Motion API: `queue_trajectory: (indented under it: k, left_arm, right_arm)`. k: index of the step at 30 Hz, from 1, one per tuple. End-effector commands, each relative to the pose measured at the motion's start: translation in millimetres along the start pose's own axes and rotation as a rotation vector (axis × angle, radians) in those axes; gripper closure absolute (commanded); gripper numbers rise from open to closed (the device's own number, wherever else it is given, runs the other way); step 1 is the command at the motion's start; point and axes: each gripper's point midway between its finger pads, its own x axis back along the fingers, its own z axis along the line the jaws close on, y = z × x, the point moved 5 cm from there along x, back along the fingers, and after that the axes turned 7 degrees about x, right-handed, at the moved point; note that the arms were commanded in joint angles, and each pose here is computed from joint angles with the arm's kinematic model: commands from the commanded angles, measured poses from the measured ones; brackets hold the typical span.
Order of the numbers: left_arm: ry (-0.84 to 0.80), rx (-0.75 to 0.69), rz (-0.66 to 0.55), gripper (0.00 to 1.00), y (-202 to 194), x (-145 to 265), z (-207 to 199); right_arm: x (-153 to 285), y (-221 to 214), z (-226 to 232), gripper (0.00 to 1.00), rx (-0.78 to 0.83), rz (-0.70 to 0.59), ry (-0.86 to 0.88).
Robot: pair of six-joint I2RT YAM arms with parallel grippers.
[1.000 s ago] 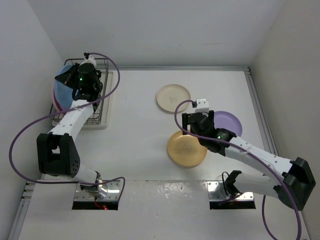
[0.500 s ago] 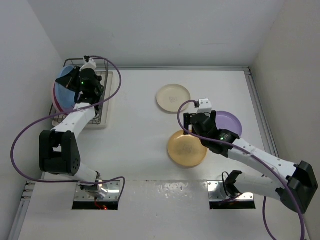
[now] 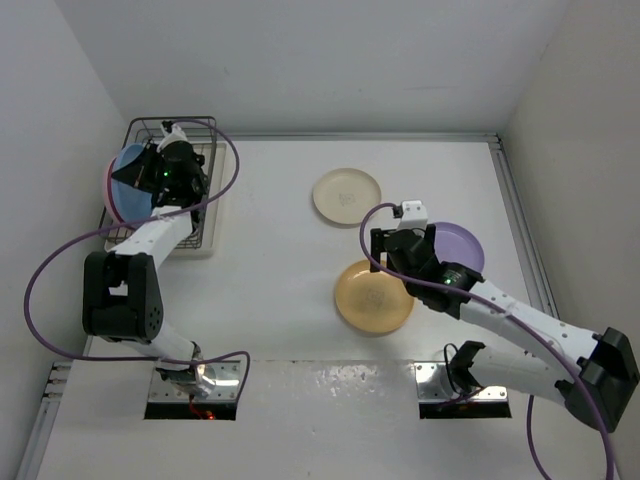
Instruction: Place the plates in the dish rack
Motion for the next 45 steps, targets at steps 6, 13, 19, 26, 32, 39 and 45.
queue_trajectory:
  k: [6, 13, 19, 26, 32, 39, 45]
  left_arm:
    - [-0.026, 0.113, 0.014, 1.00, 12.0, -8.8, 6.1]
    - [0.064, 0.203, -0.038, 1.00, -16.6, -5.0, 17.9]
    - [0.100, 0.195, -0.012, 1.00, -25.8, -8.4, 9.3]
    - [0.031, 0.349, 0.062, 1.00, -1.8, -6.6, 0.8]
    - [0.001, 0.265, 0.075, 1.00, -23.6, -4.6, -19.4]
    - [-0.096, 0.172, 0.121, 0.96, -31.8, -11.1, -42.7]
    - [-0.138, 0.200, 0.115, 0.21, -21.1, -10.2, -35.1]
  right_arm:
    - [-0.1, 3.1, -0.3, 0.13, -0.030, -0.014, -0.013]
    - [1.4, -2.1, -7.8, 0.13, -0.053, -0.034, -0.041]
    - [4.0, -3.0, -12.2, 0.13, -0.069, -0.045, -0.055]
    - [5.9, -5.0, -15.2, 0.13, -0.073, -0.048, -0.065]
    - [6.7, -1.9, -16.2, 0.13, -0.063, -0.055, -0.073]
    - [6.4, -1.5, -16.5, 0.13, -0.058, -0.057, -0.076]
    - [6.7, -5.5, -18.8, 0.13, -0.064, -0.055, -0.083]
